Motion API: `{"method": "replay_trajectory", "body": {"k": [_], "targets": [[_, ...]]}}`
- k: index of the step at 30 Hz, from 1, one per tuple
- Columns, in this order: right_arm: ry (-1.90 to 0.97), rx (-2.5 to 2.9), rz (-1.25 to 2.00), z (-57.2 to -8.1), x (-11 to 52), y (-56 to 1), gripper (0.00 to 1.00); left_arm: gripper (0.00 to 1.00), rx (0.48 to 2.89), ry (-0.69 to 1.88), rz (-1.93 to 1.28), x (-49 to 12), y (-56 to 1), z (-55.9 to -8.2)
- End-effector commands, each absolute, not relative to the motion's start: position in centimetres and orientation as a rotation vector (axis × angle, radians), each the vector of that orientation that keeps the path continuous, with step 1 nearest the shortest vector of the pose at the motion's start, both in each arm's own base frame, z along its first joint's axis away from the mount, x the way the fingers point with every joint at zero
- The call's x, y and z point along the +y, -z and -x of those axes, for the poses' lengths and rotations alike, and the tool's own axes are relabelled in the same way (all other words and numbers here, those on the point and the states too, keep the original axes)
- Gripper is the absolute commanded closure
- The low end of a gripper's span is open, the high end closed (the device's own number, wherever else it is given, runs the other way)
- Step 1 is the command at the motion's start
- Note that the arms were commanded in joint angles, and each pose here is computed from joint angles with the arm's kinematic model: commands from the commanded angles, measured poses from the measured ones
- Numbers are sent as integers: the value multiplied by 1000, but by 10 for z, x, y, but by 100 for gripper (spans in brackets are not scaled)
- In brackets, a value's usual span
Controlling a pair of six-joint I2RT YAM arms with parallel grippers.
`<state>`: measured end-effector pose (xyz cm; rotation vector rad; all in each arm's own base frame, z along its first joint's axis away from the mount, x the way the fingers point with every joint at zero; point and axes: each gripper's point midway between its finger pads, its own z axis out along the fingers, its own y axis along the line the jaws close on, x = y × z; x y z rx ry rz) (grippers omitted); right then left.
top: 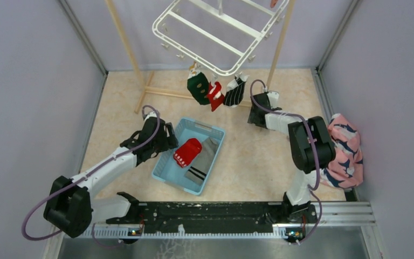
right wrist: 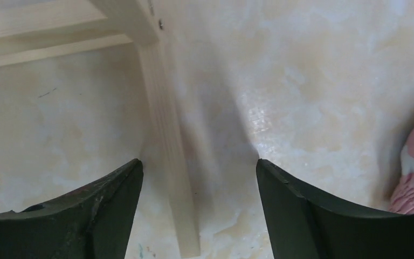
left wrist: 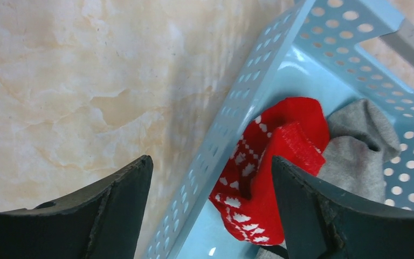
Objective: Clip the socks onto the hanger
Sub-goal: Move the clothesline to the center of the board, then move the bin to the center of the board.
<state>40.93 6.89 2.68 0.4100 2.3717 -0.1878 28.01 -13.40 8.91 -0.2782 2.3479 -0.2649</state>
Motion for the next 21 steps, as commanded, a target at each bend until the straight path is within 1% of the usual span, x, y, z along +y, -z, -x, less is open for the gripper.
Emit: {"method": "replay_trajectory", "body": {"k": [1,3,4,7,8,10,14,18,21], "targets": [[236,2326,-433,-408,54,-45,21,15,2375,237,315,-130,-68,-278],[221,2306,-429,-403,52,-57,21,22,2384,158,333,-121,-57,-279],[208,2284,-430,-401,52,-69,21,28,2392,112,340,-115,-51,-279],[170,2232,-429,-390,49,-94,21,56,2416,-47,410,-95,-34,-276],[152,2212,-427,-387,50,-103,21,62,2425,-90,460,-87,-28,-273],[113,2177,-422,-380,50,-120,21,63,2441,-130,558,-72,-18,-266],[41,2113,-401,-368,53,-150,22,65,2439,-59,772,-50,-7,-247],[5,2090,-376,-362,58,-165,22,65,2366,-51,888,-33,-18,-234],[-9,2081,-358,-360,62,-171,22,64,2327,-42,897,-28,-35,-228]]}}
